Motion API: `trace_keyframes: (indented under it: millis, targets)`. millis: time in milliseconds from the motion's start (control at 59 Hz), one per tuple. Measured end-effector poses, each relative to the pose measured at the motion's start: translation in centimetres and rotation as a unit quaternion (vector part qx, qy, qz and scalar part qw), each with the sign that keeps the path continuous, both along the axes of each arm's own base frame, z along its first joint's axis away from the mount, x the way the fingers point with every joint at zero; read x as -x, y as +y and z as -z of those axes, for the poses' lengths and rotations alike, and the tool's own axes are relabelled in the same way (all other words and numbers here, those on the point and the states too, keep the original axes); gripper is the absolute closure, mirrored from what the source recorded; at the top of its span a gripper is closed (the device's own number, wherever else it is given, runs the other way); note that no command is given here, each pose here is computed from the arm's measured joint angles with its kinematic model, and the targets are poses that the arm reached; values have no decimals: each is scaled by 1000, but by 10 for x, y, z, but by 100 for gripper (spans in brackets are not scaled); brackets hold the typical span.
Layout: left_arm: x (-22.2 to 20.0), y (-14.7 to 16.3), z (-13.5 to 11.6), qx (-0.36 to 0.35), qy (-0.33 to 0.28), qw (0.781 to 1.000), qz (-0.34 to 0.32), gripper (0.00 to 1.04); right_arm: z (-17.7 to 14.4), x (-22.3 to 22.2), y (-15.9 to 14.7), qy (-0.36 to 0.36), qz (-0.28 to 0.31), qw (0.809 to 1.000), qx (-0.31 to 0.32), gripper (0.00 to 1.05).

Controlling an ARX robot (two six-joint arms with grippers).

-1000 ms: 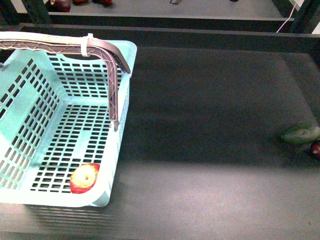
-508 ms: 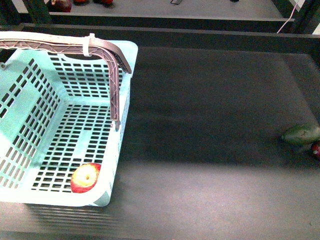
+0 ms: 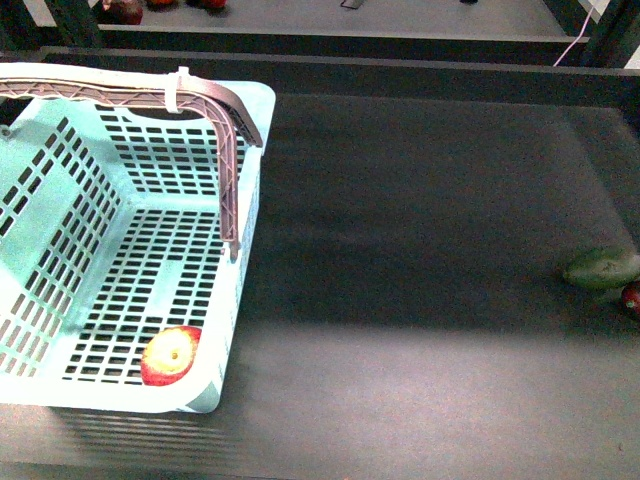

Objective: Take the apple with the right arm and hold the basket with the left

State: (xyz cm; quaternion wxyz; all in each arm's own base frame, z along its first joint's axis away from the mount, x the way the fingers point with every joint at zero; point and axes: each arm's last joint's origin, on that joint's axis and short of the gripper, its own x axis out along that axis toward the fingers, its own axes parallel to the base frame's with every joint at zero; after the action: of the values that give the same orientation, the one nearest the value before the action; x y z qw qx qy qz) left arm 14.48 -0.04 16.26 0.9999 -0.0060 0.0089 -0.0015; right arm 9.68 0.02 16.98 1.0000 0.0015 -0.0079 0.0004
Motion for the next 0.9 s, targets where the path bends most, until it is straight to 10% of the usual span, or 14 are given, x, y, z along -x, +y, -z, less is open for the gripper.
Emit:
trace_keyframes:
  millis: [898]
  targets:
    - [35,0,-9,0,-17,1000,0,102,0,0,0,0,0,1000,0,9]
